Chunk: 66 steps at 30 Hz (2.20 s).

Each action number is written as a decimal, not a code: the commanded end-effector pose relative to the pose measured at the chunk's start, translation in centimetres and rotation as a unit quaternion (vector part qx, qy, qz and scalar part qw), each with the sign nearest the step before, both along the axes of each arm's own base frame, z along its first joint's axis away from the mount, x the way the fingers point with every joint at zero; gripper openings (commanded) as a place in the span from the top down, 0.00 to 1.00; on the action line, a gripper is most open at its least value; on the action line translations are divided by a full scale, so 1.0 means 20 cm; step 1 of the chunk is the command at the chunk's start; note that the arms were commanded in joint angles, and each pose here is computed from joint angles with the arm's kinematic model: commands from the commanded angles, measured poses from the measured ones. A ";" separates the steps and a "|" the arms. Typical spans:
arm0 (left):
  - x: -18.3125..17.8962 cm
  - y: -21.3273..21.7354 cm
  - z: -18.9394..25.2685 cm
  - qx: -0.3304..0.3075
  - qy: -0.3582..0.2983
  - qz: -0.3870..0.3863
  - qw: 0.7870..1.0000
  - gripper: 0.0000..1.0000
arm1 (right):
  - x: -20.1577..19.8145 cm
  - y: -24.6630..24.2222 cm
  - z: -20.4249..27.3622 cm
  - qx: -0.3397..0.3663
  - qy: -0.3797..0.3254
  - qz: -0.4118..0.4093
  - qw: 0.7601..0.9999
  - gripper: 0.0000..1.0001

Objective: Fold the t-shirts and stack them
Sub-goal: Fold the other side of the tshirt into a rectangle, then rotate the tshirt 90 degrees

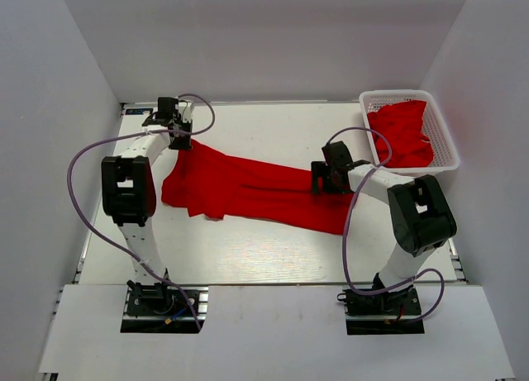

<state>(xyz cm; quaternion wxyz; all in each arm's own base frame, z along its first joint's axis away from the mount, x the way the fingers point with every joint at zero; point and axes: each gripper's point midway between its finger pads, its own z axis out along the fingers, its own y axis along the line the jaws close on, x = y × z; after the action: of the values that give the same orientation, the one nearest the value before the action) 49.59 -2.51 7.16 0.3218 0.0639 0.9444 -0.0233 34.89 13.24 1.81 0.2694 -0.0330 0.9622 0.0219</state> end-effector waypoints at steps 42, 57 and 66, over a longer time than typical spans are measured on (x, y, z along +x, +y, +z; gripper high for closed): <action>-0.25 -0.10 0.21 -0.089 0.021 0.101 0.991 0.00 | 0.06 0.01 0.27 0.008 -0.054 0.027 0.998 0.10; -0.66 -0.18 -0.32 -0.095 0.139 0.112 0.979 0.00 | 0.09 0.01 0.10 -0.001 -0.015 -0.001 1.000 0.10; -0.29 -0.15 -0.45 -0.055 0.155 0.112 0.980 0.00 | -0.21 0.08 -0.13 0.045 0.081 0.039 0.995 0.10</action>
<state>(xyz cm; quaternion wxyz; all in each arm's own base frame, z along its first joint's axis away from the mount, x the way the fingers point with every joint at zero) 42.72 -5.32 2.00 0.2145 -0.0766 0.9722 -0.0545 35.19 13.78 1.71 0.2595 -0.0407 0.9645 0.0291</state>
